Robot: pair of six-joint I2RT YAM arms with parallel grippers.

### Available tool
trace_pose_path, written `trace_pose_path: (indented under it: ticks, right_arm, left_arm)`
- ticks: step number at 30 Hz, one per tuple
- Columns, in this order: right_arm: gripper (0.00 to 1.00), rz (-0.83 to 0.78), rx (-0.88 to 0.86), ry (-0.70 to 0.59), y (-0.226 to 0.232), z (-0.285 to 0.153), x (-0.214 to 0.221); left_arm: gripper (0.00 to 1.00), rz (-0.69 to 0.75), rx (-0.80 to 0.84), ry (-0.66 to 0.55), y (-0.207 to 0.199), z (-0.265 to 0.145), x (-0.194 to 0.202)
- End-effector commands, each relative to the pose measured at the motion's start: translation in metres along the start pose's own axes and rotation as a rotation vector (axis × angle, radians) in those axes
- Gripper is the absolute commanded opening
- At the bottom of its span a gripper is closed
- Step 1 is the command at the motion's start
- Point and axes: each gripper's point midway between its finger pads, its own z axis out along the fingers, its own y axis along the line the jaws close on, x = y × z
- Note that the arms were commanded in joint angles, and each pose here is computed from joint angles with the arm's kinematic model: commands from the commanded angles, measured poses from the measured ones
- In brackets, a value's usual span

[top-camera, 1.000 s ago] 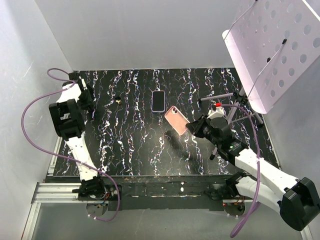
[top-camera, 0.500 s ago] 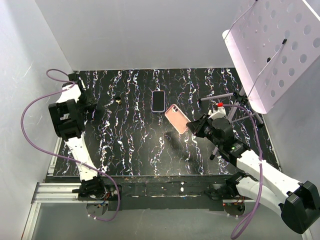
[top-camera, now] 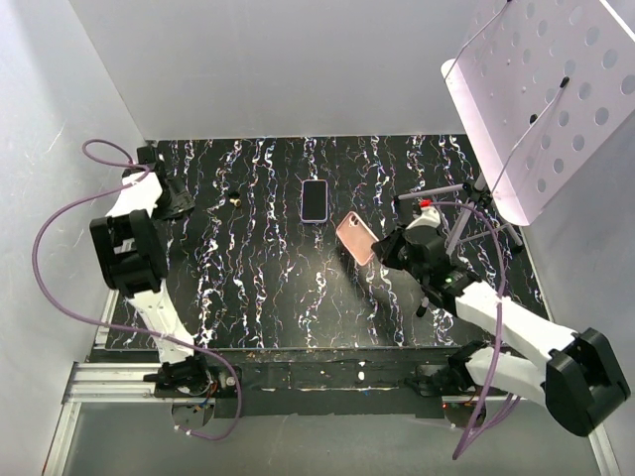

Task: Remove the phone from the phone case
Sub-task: Place the phone at the center of the board, then place the phone case at the center of the board.

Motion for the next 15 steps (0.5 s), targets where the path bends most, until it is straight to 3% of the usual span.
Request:
trace_pose_path:
  ticks: [1, 6, 10, 15]
  right_arm:
    - [0.01, -0.076, 0.048, -0.121, 0.014, 0.011, -0.048]
    - [0.01, -0.075, 0.189, -0.146, 0.009, 0.028, -0.070]
    - [0.01, -0.134, 0.280, -0.166, 0.007, 0.057, -0.084]
    - [0.01, -0.148, 0.369, -0.131, 0.000, 0.090, -0.092]
  left_arm:
    - [0.98, -0.036, 0.244, -0.190, -0.057, -0.100, -0.011]
    - [0.98, -0.045, 0.555, -0.185, -0.123, -0.161, 0.034]
    - [0.98, 0.055, 0.826, -0.252, -0.162, -0.209, 0.080]
    - [0.97, 0.252, 0.864, -0.282, -0.166, -0.225, 0.119]
